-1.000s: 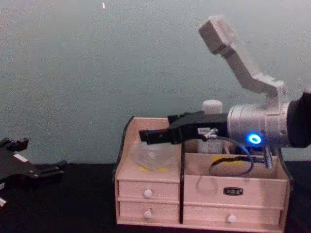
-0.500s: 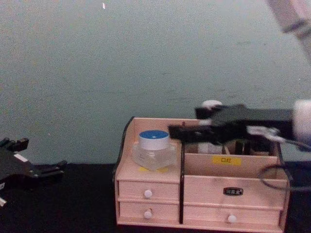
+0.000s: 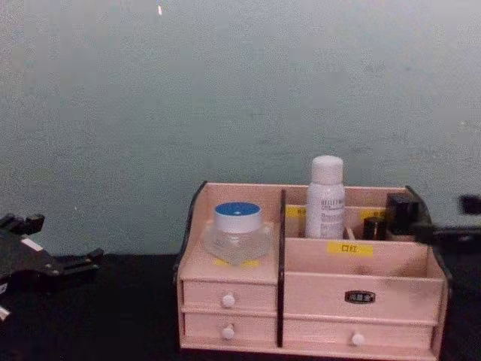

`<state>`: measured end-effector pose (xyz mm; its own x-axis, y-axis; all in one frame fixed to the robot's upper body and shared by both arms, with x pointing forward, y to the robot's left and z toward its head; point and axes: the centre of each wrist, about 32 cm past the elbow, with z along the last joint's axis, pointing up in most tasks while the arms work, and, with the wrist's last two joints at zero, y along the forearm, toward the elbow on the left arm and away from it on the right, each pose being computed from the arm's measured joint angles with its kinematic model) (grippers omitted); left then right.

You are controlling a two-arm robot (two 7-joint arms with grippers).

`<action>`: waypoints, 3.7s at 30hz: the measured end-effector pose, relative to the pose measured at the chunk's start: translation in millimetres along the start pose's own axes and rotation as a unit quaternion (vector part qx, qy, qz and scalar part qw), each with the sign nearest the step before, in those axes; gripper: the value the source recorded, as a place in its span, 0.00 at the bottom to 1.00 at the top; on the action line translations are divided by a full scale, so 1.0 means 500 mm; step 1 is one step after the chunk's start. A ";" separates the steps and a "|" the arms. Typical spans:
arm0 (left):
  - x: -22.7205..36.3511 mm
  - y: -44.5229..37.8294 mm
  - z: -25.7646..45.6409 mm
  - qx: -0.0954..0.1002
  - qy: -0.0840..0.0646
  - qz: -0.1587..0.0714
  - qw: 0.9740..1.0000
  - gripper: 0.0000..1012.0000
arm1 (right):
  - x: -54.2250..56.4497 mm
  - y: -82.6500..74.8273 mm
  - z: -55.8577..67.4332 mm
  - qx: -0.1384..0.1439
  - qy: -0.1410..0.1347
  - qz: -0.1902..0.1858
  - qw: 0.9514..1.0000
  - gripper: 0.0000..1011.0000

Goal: Pick up the facial cleanser and watermelon frost from the table and place them into the tiered storage box.

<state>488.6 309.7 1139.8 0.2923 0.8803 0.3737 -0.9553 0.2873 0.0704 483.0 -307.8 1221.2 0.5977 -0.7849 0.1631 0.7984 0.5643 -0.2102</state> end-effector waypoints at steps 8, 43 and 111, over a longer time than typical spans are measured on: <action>0.000 0.000 0.000 0.000 0.000 0.000 1.000 0.99 | 0.002 0.005 -0.022 -0.031 -0.026 -0.204 0.978 0.99; 0.000 0.000 0.000 0.000 0.000 0.000 1.000 0.99 | -0.056 0.098 -0.117 -0.103 -0.119 -0.271 0.949 0.99; 0.000 0.000 0.000 0.000 0.000 0.000 1.000 0.99 | -0.057 0.097 -0.116 -0.101 -0.119 -0.271 0.950 0.99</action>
<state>488.6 309.7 1139.8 0.2923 0.8803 0.3737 -0.9553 0.2873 0.0703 500.5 -272.9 1150.6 0.1226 -0.8523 0.5086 0.9776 0.0153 -0.2100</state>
